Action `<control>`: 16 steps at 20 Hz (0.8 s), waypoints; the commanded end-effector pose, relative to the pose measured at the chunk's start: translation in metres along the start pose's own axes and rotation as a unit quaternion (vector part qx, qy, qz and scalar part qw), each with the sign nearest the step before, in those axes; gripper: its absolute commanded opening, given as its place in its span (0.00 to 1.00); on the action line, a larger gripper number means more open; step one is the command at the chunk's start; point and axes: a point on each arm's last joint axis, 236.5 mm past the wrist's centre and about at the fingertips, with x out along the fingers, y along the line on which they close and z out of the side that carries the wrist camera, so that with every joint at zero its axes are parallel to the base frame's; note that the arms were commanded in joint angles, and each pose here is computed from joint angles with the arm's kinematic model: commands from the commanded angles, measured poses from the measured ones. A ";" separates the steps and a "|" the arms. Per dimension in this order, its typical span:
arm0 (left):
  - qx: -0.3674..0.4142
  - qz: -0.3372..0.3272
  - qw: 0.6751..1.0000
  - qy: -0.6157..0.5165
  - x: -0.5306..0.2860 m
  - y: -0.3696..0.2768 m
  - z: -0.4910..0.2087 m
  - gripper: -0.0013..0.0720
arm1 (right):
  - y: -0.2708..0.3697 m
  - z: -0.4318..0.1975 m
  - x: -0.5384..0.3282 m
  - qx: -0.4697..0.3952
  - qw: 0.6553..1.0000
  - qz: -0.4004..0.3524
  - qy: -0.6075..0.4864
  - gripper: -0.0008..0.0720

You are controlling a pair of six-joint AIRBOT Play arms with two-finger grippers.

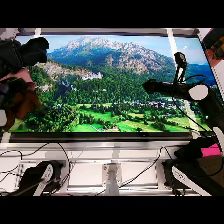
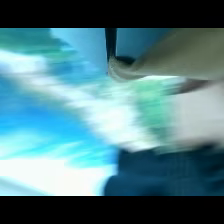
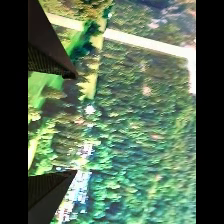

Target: Fold the clothes and pants, and hang the long-sleeved shirts on hangers.

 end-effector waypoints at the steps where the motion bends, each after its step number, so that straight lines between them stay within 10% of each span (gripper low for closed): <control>1: -0.081 -0.172 0.982 -0.019 -0.043 -0.112 0.013 0.05 | 0.008 0.022 -0.010 -0.011 1.000 0.004 -0.024 0.86; 9: -0.028 -0.374 0.924 0.072 -0.079 -0.287 -0.081 0.05 | 0.011 0.069 -0.037 -0.076 0.994 -0.029 -0.071 0.86; 12: -0.052 -0.408 0.908 0.076 -0.081 -0.333 -0.112 0.05 | -0.016 0.077 -0.052 -0.124 0.986 -0.090 -0.071 0.63; 16: -0.044 -0.424 0.898 0.111 -0.080 -0.369 -0.174 0.05 | -0.055 0.075 -0.074 -0.103 0.984 -0.135 -0.060 0.63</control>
